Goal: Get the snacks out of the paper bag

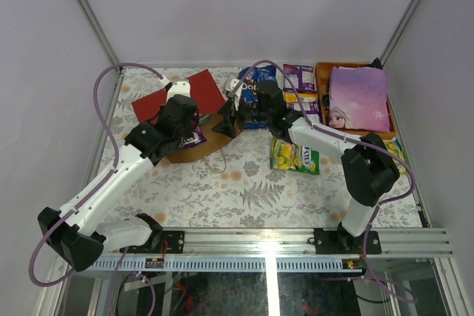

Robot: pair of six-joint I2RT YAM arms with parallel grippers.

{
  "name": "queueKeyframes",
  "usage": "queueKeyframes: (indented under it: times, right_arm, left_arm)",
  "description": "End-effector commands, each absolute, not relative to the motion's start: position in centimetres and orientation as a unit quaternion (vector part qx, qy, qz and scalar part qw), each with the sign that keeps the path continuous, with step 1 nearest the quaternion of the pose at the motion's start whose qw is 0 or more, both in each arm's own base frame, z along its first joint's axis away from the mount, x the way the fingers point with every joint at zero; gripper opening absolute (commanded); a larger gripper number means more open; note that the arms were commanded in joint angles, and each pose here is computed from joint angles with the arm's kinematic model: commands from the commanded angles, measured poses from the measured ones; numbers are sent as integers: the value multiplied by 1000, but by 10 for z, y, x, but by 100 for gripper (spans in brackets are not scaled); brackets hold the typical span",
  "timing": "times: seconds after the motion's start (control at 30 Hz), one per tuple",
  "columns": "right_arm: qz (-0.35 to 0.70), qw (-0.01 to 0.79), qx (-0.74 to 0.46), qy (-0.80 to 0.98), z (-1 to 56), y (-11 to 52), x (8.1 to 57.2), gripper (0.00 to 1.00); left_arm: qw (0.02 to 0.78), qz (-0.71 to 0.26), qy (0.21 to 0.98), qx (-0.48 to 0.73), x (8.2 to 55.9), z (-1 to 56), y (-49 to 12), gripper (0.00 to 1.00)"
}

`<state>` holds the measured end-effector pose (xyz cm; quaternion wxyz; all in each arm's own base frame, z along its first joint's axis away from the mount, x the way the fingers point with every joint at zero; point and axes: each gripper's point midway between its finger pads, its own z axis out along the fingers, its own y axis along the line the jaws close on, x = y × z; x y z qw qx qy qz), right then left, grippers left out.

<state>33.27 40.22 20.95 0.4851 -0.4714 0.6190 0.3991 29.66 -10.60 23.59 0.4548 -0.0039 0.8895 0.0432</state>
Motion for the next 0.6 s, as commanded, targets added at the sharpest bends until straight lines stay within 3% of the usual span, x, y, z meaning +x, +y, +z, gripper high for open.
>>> queueKeyframes:
  times: [0.0, 0.1, 0.37, 0.57]
  right_arm:
    - [457, 517, -554, 466, 272, 424, 302, 69]
    - [459, 513, -570, 449, 274, 432, 300, 63]
    - [460, 492, -605, 425, 271, 462, 291, 60]
    - [468, 461, -625, 422, 259, 482, 281, 51]
  left_arm:
    - [467, 54, 882, -4, 290, 242, -96, 0]
    - [470, 49, 881, -4, 287, 243, -96, 0]
    - [472, 47, 880, -5, 284, 241, -94, 2]
    - [473, 48, 880, -4, 284, 242, -94, 3]
